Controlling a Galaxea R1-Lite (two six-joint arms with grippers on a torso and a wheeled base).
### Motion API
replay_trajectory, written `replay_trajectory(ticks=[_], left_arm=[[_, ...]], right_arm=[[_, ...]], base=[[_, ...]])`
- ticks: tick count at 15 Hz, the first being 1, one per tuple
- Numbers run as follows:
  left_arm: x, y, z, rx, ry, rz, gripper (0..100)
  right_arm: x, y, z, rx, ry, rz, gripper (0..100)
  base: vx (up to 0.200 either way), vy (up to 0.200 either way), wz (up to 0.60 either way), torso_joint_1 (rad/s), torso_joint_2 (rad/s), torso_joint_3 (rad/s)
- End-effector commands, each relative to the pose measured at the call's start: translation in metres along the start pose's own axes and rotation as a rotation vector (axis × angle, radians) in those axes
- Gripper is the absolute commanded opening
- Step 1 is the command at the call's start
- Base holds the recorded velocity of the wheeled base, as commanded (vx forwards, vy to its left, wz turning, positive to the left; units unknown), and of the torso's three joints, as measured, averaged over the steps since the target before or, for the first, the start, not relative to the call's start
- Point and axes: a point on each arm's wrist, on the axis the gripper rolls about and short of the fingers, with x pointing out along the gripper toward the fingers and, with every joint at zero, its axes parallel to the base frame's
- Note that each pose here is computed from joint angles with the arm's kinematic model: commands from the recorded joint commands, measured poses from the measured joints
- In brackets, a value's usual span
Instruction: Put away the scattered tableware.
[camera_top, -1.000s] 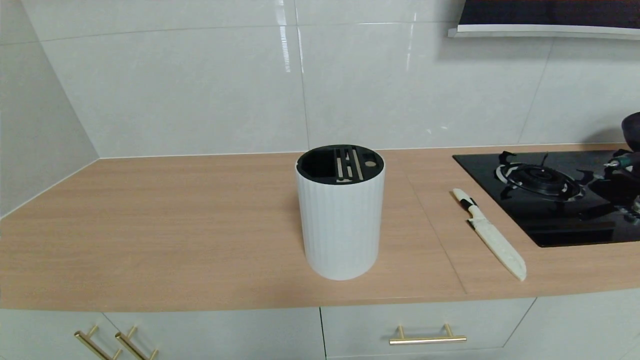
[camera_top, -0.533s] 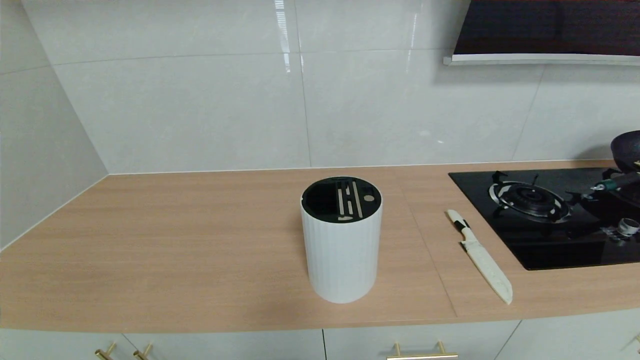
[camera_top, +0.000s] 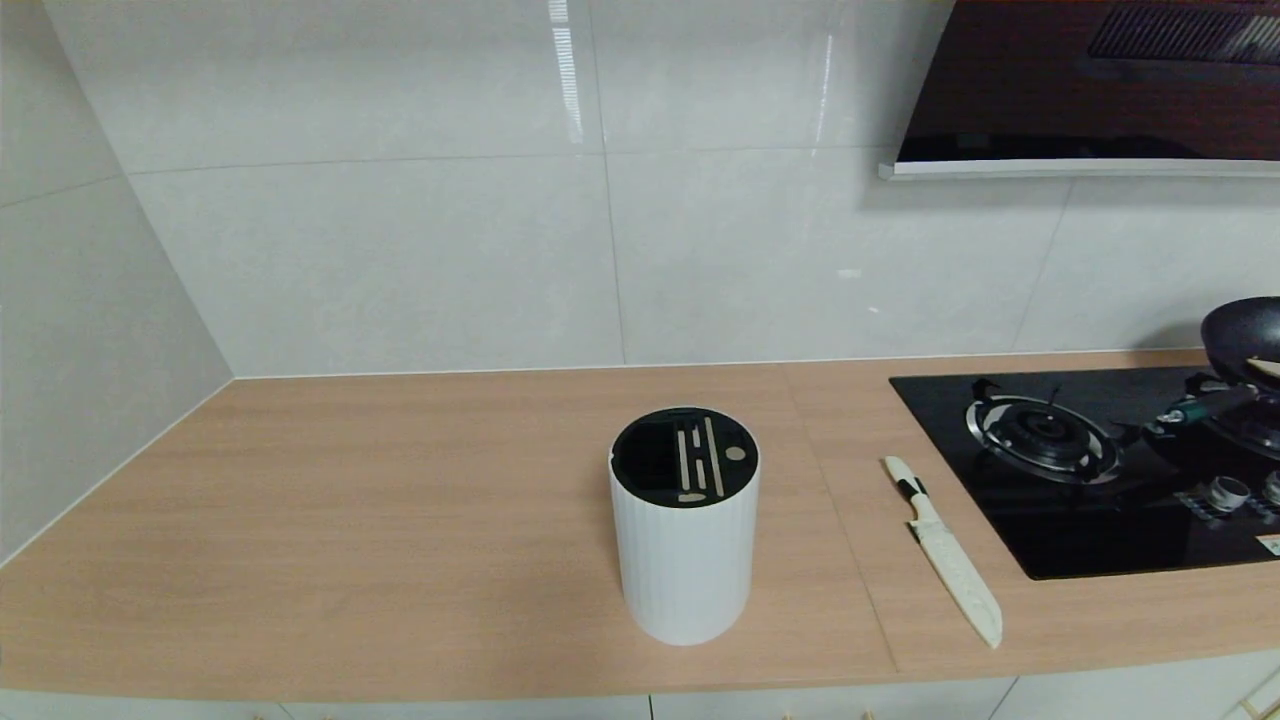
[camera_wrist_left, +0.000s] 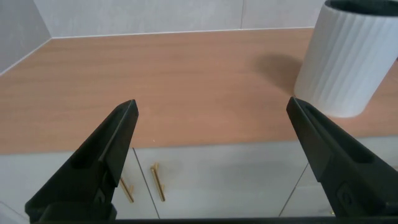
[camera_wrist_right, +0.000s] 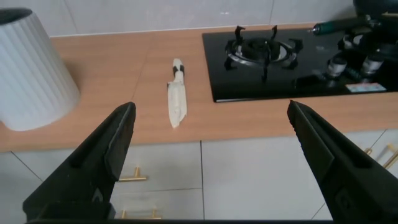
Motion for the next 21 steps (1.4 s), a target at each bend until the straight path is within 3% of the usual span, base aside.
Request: replay_trajectory(ticks=[1,9,11,12,13,15,17,19,21], left_arm=[[0.0,0.0,0.0,0.0,-0.001,0.0,100],[0.0,0.0,0.0,0.0,-0.001,0.0,100],[0.0,0.0,0.0,0.0,-0.001,0.0,100],[0.0,0.0,0.0,0.0,-0.001,0.0,100],[0.0,0.0,0.0,0.0,-0.001,0.0,100],[0.0,0.0,0.0,-0.002,-0.001,0.0,100],[0.0,0.0,0.0,-0.002,-0.001,0.0,100],[0.0,0.0,0.0,-0.002,-0.001,0.0,100],[0.0,0.0,0.0,-0.002,-0.001,0.0,100]], right_arm=[[0.0,0.0,0.0,0.0,0.002,0.0,100],[0.0,0.0,0.0,-0.026,0.0,0.0,100],[-0.004,0.0,0.017,-0.019,-0.08,0.007,100],[-0.009,0.001,0.043,-0.002,-0.138,0.031,100],[-0.009,0.001,0.043,-0.002,-0.138,0.031,100],[0.021,0.004,0.068,-0.005,0.082,0.129,100],[0.061,0.008,0.095,-0.014,0.241,0.168,100],[0.105,0.013,0.12,-0.018,0.341,0.206,100],[0.149,0.025,0.123,-0.031,0.46,0.256,100]], base=[[0.0,0.0,0.0,0.188,-0.39,-0.212],[0.0,0.0,0.0,0.02,-0.05,-0.026],[0.0,0.0,0.0,0.0,0.0,0.0],[0.0,0.0,0.0,0.0,0.0,0.0],[0.0,0.0,0.0,0.0,0.0,0.0],[0.0,0.0,0.0,0.0,0.0,0.0],[0.0,0.0,0.0,0.0,0.0,0.0],[0.0,0.0,0.0,0.0,0.0,0.0],[0.0,0.0,0.0,0.0,0.0,0.0]])
